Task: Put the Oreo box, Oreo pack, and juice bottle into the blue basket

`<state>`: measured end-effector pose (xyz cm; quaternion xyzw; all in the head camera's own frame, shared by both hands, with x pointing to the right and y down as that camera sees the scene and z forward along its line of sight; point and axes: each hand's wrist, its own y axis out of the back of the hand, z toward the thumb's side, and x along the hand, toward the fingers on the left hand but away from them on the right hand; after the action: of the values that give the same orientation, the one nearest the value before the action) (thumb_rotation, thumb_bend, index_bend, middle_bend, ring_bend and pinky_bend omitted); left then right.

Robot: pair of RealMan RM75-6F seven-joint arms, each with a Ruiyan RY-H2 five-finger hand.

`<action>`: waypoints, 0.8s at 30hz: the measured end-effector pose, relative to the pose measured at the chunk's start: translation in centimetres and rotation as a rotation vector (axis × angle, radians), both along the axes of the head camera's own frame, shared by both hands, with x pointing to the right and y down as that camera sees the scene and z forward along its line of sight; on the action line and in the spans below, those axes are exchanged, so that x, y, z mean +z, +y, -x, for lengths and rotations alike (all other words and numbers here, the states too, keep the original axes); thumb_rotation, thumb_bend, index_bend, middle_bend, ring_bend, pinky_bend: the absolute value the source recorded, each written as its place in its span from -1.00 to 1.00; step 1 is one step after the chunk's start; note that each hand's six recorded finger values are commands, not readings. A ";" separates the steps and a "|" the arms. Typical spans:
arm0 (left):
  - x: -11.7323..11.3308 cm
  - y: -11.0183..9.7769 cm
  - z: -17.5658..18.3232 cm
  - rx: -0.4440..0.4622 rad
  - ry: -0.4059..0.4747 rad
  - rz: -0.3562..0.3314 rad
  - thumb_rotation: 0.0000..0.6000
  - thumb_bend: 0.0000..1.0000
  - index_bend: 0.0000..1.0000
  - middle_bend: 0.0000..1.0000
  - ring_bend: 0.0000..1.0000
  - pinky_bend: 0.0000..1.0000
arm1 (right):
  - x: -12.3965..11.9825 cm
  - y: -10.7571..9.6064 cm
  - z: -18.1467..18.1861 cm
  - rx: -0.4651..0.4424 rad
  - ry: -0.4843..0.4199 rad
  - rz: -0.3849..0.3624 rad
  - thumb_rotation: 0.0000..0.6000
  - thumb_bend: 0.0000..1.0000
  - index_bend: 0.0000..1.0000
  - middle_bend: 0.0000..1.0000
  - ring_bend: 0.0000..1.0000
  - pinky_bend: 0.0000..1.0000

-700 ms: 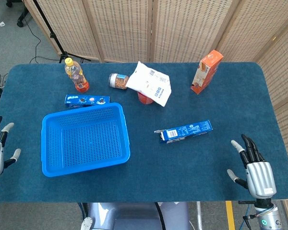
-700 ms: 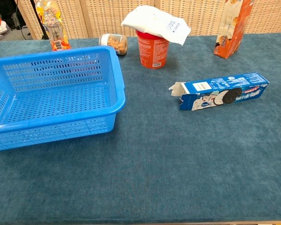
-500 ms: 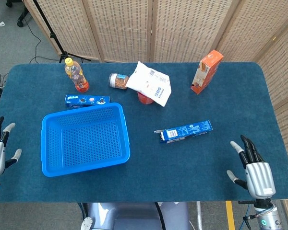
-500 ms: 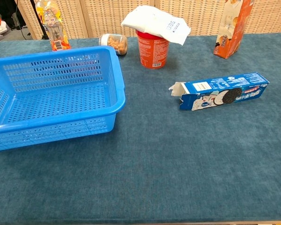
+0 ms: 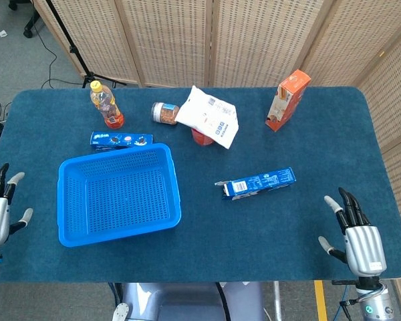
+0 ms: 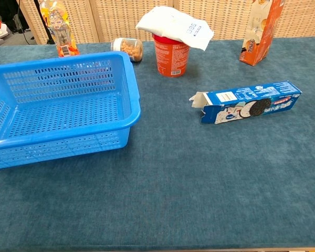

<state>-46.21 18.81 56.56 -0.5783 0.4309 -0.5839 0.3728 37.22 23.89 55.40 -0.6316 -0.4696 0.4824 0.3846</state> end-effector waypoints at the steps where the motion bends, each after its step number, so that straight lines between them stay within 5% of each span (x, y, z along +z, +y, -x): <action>1: 0.0 0.0 0.1 -0.006 0.002 0.002 1.00 -0.47 -0.62 -1.00 -1.00 -0.84 | 0.1 0.0 0.0 0.001 -0.004 0.005 1.00 -0.58 -0.69 -1.00 -1.00 -0.37; 9: 0.1 -0.2 0.8 -0.032 0.021 0.029 1.00 -0.46 -0.83 -1.00 -1.00 -0.84 | 1.1 -1.4 1.3 -0.028 -0.038 0.036 1.00 -0.58 -0.69 -1.00 -1.00 -0.37; 12: -0.1 -0.3 0.9 -0.035 0.031 0.030 1.00 -0.46 -0.92 -1.00 -1.00 -0.84 | 1.3 -2.6 2.4 -0.071 -0.033 0.046 1.00 -0.59 -0.84 -1.00 -1.00 -0.44; 15: -0.2 -0.4 1.0 -0.040 0.038 0.031 1.00 -0.46 -0.93 -1.00 -1.00 -0.86 | 1.8 -3.6 3.6 -0.125 -0.012 0.072 1.00 -0.61 -1.00 -1.00 -1.00 -0.58; 24: -0.3 -0.5 1.5 -0.059 0.054 0.046 1.00 -0.46 -0.93 -1.00 -1.00 -0.89 | 4.0 -6.4 7.1 -0.288 0.106 0.186 1.00 -0.64 -1.00 -1.00 -1.00 -0.66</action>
<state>-47.75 18.29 56.29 -0.5892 0.4440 -0.5885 0.3306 30.15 17.50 59.37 -0.6988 -0.3067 0.4963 0.4138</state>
